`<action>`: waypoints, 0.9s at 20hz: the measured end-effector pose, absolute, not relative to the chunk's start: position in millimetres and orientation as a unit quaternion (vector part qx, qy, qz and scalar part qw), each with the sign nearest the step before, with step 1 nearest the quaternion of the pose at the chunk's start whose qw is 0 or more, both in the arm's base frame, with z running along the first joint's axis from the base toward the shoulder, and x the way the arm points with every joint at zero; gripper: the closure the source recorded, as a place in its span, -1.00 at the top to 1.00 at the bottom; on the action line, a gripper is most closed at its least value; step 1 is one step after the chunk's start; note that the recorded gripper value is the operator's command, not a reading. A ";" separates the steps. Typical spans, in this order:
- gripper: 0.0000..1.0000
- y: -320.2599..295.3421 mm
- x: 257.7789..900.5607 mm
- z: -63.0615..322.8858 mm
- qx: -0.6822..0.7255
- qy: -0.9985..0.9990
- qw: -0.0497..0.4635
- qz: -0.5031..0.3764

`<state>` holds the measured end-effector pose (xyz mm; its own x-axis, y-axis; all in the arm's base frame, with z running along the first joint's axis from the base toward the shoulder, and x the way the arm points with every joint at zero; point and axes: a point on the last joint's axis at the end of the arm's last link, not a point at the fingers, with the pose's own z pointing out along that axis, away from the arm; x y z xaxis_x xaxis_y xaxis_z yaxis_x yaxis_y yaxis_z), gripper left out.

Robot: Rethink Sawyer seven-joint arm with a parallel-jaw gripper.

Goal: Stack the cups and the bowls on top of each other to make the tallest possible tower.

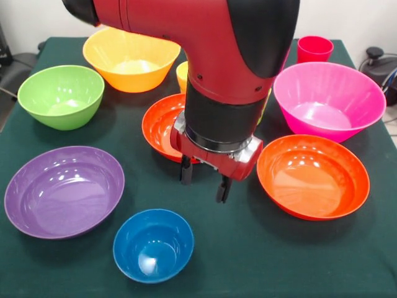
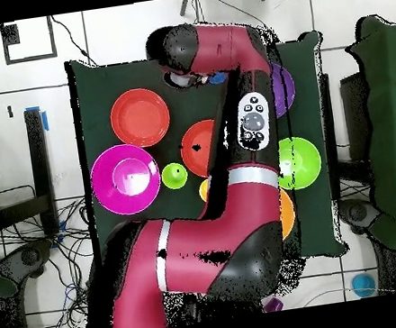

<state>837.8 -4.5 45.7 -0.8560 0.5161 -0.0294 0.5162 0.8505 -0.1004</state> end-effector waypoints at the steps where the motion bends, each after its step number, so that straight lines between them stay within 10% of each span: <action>1: 1.00 -4.7 836.0 48.4 0.269 0.962 -0.001 -0.053; 18: 1.00 -5.7 808.3 87.0 0.279 0.958 -0.024 -0.053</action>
